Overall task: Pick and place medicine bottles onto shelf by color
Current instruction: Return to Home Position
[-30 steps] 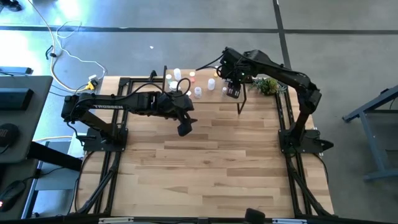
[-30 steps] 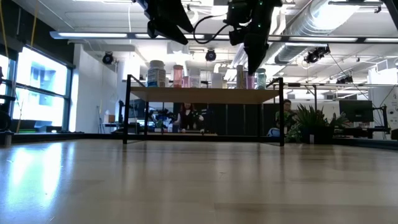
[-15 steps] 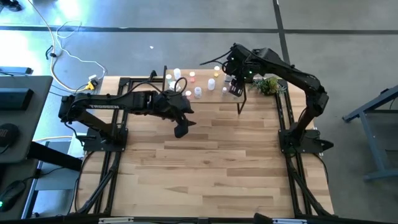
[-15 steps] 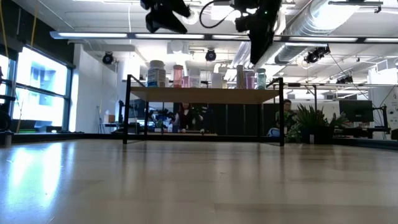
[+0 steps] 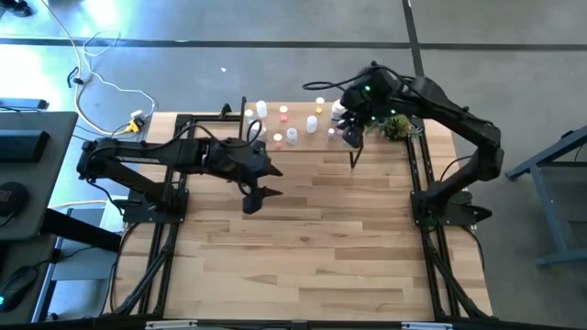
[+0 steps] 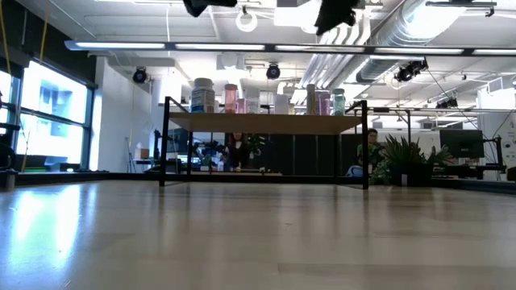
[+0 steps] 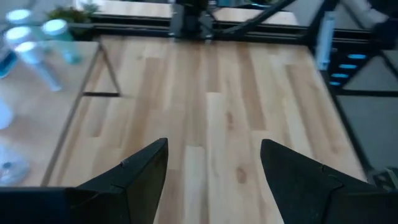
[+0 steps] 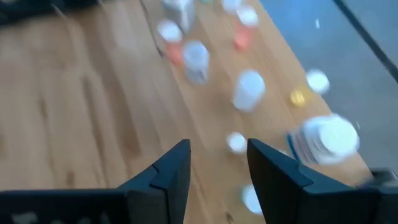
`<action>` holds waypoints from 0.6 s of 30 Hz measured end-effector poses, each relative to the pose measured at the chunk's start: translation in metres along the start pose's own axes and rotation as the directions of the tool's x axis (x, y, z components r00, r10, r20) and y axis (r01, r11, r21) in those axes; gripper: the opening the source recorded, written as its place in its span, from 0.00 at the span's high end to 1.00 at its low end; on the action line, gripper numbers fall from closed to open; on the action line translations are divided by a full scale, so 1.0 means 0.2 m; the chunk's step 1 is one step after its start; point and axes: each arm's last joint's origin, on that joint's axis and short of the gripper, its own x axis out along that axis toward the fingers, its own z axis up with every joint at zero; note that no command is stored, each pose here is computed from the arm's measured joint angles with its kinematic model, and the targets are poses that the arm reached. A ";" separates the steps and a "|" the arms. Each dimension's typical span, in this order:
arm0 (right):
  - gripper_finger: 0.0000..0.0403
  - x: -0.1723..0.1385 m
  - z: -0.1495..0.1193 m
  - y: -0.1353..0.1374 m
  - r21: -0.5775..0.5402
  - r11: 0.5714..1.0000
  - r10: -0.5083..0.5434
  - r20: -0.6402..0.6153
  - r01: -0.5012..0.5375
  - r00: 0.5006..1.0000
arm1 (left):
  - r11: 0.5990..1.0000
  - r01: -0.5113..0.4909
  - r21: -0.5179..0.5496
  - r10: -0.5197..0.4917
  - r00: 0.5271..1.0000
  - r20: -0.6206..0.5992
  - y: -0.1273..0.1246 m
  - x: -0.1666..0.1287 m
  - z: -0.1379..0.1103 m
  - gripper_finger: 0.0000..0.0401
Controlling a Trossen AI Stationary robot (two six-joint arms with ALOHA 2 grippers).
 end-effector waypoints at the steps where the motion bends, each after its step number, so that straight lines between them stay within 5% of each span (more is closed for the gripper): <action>1: 0.63 -0.02 0.01 0.02 0.001 1.000 0.009 0.030 -0.009 1.000 | 1.000 0.026 0.007 -0.026 1.000 0.001 0.00 -0.01 0.00 0.38; 12: 0.63 -0.09 0.09 0.24 -0.024 0.992 0.128 0.250 -0.126 0.960 | 0.984 0.170 0.052 -0.170 0.985 0.005 -0.05 -0.18 -0.04 0.38; 18: 0.63 -0.10 0.11 0.34 -0.009 0.981 0.187 0.290 -0.193 0.938 | 0.972 0.233 0.015 -0.234 0.965 0.121 -0.09 -0.29 -0.26 0.38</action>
